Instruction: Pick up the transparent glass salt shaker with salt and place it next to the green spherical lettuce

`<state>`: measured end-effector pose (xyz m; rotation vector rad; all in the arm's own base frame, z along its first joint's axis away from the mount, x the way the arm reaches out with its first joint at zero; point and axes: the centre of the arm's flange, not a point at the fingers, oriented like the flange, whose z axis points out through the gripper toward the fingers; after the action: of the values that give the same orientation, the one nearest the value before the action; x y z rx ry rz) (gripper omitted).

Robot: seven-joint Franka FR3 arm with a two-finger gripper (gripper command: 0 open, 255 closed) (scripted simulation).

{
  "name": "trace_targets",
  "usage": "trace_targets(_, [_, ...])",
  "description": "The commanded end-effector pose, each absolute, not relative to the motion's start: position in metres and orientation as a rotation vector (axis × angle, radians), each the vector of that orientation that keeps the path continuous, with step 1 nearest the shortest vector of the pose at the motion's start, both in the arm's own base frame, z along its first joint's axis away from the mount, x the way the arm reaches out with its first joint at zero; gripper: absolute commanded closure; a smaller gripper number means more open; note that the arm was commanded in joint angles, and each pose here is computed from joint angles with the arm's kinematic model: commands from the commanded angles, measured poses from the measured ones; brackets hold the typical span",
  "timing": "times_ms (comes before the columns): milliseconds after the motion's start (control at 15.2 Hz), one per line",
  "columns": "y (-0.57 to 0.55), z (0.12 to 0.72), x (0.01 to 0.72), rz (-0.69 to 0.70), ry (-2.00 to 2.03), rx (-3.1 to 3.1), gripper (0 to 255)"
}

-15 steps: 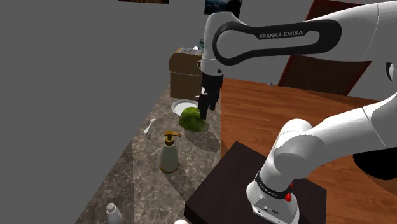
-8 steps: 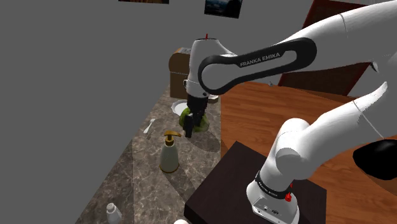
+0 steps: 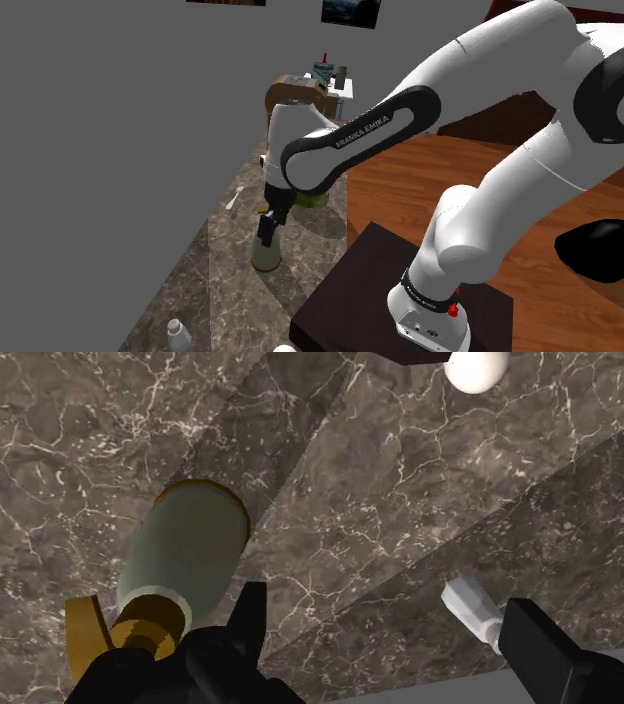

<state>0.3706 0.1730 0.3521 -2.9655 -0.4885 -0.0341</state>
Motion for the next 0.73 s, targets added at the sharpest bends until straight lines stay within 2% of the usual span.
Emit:
trace_targets(0, [0.19,0.333,0.377,-0.061,-0.518,-2.955,0])
trace_targets(660, [0.279,0.246,0.404,-0.168,-0.663,-2.9,0])
